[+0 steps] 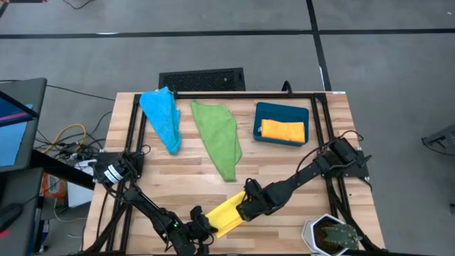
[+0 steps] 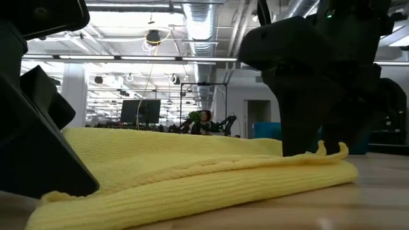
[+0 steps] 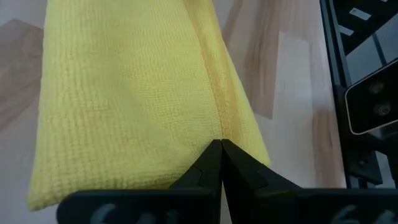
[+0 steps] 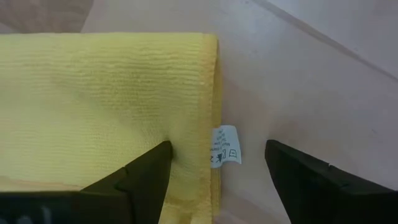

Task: Fold microfiber towels
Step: Fold the yellow microfiber cloth, then put the yellow microfiber cloth into the blue bin

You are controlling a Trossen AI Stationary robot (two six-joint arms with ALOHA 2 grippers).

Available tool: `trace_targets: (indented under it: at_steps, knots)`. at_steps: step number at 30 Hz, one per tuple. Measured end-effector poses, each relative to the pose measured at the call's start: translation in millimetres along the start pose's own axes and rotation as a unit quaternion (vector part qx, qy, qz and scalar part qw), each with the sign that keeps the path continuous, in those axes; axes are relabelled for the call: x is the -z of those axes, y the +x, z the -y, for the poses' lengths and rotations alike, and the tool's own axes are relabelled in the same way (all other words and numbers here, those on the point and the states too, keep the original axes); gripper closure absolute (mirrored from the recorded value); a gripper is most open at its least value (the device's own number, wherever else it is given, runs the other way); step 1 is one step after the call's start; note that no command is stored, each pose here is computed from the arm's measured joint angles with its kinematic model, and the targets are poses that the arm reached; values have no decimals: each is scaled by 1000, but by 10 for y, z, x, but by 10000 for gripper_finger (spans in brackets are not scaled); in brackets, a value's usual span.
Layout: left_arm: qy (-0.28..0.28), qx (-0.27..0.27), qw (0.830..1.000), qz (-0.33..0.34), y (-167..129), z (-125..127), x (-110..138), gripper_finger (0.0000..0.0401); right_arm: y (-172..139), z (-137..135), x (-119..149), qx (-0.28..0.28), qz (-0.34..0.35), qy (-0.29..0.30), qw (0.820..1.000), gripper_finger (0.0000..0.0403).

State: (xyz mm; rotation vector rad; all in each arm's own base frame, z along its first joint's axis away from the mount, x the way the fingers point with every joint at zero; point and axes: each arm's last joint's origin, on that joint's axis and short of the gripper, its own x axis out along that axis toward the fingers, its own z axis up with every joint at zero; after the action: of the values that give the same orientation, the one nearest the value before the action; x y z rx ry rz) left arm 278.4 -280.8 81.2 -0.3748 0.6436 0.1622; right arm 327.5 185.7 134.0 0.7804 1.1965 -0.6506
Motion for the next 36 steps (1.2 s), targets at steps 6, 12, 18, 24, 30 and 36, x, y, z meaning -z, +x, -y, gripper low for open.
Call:
trace_targets:
  at_steps: [6, 12, 18, 24, 30, 36]
  knots:
    - [8, 0, 1000, -8, 12, -14, 7, 401, 30, 13, -64, -4, -12, -2, 1000, 149]
    - [5, 3, 1000, -16, 29, -25, -3, 401, 46, -50, -90, -38, -14, -33, 999, 266]
    - [-4, 7, 1000, -27, 71, -52, -50, 401, 71, -94, -140, -72, -23, -59, 995, 380]
    - [-13, 20, 998, -57, 63, -71, -146, 401, 51, -59, -249, -69, -40, -64, 995, 385]
    - [28, -14, 996, -85, -139, -193, -452, 401, -190, 63, -487, -56, -28, -95, 994, 385]
    - [38, -81, 994, -59, -510, -382, -933, 401, -449, 293, -899, -35, -5, -114, 993, 385]
